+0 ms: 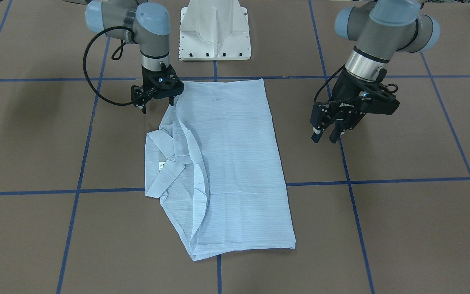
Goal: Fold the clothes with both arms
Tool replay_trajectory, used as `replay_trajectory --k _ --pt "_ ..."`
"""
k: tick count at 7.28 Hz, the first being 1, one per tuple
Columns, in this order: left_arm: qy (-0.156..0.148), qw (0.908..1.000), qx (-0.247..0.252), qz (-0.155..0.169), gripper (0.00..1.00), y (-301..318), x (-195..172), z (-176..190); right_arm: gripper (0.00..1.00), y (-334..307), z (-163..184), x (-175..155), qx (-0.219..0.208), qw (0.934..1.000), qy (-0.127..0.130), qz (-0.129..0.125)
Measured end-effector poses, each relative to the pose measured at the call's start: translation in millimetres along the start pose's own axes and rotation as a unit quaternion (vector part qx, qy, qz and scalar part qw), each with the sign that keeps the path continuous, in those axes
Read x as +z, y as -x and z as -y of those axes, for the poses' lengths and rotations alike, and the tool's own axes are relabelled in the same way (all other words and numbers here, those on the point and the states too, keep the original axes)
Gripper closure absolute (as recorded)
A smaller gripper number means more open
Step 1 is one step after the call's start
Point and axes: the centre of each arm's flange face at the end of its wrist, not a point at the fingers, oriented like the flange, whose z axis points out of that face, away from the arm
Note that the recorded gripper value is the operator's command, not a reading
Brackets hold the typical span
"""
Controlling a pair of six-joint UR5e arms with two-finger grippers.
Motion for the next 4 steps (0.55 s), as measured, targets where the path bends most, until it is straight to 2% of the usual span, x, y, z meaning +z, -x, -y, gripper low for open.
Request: replay_trajectory --k 2,4 --pt "0.000 1.0000 0.000 -0.001 0.40 -1 0 0 0.00 -13 -8 -4 -0.003 1.0000 0.004 -0.008" --pt "0.010 0.9999 0.002 -0.009 0.40 -3 -6 -2 0.00 3 15 -27 0.012 0.9999 -0.003 -0.007"
